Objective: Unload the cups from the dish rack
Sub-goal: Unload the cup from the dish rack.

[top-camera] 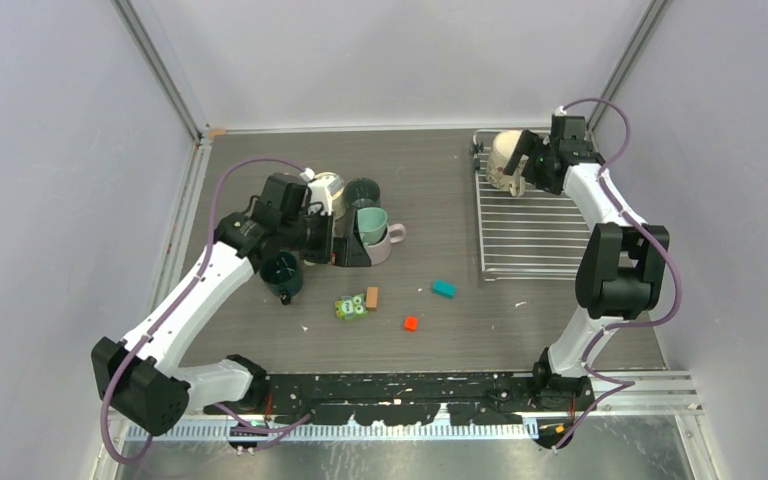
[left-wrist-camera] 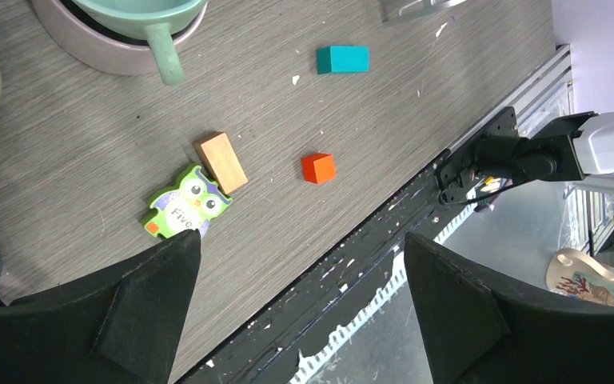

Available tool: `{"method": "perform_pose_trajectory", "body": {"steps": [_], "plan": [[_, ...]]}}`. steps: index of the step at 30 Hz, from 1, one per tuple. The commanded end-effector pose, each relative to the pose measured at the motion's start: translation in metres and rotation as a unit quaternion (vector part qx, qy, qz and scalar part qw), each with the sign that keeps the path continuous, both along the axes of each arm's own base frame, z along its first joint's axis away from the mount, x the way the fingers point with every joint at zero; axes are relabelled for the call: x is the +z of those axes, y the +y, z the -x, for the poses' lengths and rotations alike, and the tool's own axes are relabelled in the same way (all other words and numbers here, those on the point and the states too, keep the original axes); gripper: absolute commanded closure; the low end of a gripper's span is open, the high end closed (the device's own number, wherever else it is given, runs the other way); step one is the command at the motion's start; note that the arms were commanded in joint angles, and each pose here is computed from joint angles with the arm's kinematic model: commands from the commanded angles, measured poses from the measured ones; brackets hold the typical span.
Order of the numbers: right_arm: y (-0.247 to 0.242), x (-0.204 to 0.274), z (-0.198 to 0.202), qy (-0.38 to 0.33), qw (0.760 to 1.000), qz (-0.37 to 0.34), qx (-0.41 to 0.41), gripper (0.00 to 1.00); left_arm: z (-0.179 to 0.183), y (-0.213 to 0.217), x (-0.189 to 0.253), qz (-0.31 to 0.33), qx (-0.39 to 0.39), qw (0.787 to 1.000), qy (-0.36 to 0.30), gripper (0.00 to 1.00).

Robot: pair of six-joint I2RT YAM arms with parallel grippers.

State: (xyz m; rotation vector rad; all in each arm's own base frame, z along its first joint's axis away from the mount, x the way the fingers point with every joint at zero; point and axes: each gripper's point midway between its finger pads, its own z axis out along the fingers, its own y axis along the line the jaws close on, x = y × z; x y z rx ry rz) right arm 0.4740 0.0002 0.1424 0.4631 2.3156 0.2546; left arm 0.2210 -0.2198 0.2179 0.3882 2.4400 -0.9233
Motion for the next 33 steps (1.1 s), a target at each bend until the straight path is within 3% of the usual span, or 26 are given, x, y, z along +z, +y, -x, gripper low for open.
{"method": "perform_pose_trajectory", "body": {"steps": [1, 5, 16, 24, 33], "plan": [[-0.009, 0.006, -0.005, -0.014, 0.997, 0.069, 0.018, 0.09, -0.003, -0.010, 0.013, 0.015, -0.020, 0.999, -0.023, 0.00], [-0.003, -0.008, -0.007, -0.007, 0.993, 0.110, 0.034, 0.12, -0.002, -0.010, 0.012, 0.014, -0.022, 0.999, -0.021, 0.00], [-0.005, -0.037, -0.013, -0.027, 0.992, 0.120, 0.034, 0.25, -0.002, -0.007, 0.011, 0.007, -0.018, 1.000, -0.024, 0.00], [-0.007, -0.048, -0.020, -0.035, 0.991, 0.127, 0.031, 0.50, -0.002, -0.007, 0.009, 0.004, -0.018, 1.000, -0.021, 0.00], [-0.006, -0.047, -0.027, -0.047, 0.990, 0.126, 0.032, 0.55, -0.003, -0.008, 0.007, 0.001, -0.019, 1.000, -0.016, 0.00]]}}
